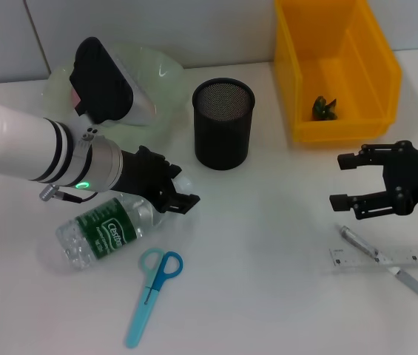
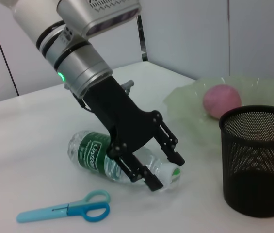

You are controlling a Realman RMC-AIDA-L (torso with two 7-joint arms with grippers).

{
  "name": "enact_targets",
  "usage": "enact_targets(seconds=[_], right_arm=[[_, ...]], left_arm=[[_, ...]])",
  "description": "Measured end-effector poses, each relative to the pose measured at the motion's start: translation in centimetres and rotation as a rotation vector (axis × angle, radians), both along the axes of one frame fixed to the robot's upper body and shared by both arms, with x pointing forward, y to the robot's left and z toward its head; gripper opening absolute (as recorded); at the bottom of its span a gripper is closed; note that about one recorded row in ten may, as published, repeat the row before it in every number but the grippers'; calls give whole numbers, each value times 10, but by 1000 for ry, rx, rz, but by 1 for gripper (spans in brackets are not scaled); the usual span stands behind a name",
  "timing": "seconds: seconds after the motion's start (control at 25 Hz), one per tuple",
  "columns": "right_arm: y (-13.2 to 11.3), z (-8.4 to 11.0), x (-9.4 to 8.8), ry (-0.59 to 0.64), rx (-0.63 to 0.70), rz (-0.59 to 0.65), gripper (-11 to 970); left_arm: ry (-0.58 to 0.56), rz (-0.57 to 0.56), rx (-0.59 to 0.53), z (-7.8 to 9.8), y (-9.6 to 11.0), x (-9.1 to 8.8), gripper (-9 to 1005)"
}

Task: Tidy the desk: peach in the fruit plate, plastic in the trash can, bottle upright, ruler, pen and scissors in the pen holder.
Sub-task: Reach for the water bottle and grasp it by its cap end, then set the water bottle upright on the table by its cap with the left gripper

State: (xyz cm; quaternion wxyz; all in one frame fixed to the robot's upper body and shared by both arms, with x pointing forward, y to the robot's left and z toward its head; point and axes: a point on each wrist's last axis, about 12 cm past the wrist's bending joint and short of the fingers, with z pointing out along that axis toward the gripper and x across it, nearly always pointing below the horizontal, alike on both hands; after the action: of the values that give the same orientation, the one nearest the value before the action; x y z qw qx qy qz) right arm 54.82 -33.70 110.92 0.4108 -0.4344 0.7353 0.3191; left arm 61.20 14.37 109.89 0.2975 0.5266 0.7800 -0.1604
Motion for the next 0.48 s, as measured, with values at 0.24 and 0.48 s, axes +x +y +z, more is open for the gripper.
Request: enact_targets(seconds=[0.24,0.48], right_arm=[[1,0,1,1,-2,3,827],[1,1,1,0,-2,3,826]], left_arm=[[-7,-27,21,-3,-4,-3,605],[-14,-25,21,-2,-5,-2,545]])
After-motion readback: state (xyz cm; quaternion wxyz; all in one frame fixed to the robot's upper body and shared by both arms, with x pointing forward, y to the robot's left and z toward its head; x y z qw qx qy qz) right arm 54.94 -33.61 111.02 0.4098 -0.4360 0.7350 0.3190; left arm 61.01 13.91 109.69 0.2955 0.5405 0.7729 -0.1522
